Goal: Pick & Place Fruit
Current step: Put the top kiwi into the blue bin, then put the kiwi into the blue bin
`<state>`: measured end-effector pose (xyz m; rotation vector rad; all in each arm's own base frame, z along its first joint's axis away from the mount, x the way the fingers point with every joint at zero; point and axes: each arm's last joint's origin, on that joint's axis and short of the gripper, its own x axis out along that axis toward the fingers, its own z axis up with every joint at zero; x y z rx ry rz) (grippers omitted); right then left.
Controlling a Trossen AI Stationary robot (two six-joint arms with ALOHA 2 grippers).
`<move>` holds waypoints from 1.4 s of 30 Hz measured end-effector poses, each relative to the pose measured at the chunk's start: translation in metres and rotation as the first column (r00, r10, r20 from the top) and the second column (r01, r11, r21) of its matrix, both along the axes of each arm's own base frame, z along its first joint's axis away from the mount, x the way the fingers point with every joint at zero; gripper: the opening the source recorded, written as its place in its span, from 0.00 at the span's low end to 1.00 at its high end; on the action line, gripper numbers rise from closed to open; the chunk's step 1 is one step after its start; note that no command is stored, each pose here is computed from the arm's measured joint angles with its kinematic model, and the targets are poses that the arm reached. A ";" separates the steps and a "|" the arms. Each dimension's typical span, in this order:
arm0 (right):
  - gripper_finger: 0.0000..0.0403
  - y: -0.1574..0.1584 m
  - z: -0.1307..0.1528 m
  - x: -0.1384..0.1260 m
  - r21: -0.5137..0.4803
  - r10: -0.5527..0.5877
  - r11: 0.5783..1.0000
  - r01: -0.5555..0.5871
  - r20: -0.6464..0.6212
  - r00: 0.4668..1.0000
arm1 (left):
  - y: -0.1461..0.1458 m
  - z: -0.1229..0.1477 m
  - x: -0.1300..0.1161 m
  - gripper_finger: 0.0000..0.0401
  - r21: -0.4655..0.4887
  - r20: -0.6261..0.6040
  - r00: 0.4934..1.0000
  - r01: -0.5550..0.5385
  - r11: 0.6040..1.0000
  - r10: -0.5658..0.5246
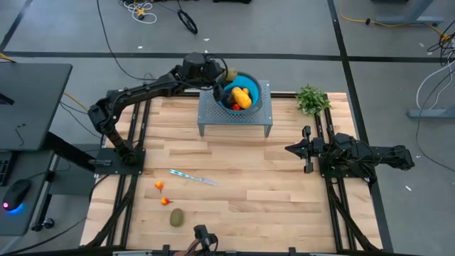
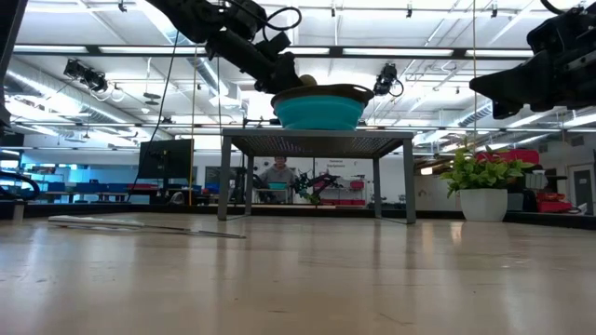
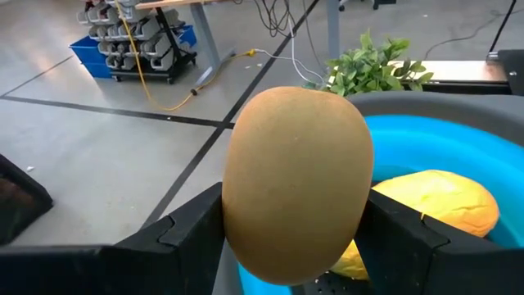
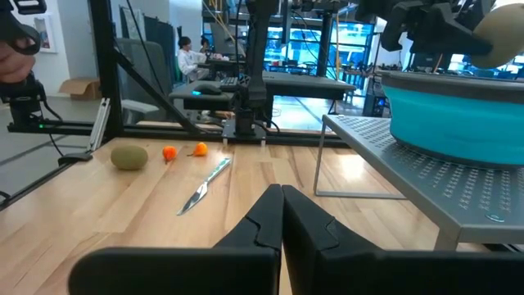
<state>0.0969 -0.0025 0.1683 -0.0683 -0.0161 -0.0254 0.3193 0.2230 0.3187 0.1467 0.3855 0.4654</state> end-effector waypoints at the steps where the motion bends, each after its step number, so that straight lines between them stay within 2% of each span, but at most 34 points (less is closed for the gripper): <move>1: 0.02 0.000 0.000 0.000 0.000 0.000 1.000 0.000 0.000 1.000 | 0.000 0.000 0.000 0.61 0.000 0.000 1.000 0.000 1.000 0.000; 21: 0.02 0.000 0.000 0.000 0.000 0.000 1.000 0.000 0.000 1.000 | 0.000 0.000 0.000 0.61 0.002 0.000 1.000 0.004 1.000 -0.004; 26: 0.02 0.000 0.000 0.000 0.000 0.000 1.000 0.000 0.000 1.000 | -0.001 0.000 0.001 0.64 -0.001 0.005 0.999 0.054 0.999 -0.054; 33: 0.02 0.000 0.000 0.000 0.000 0.000 1.000 0.000 0.000 1.000 | -0.001 0.000 0.001 0.70 -0.001 0.005 0.999 0.050 0.999 -0.050; 42: 0.02 0.000 0.000 0.000 0.000 0.000 1.000 0.000 0.000 1.000 | -0.001 0.000 0.001 0.71 -0.009 0.010 0.999 0.047 0.999 -0.047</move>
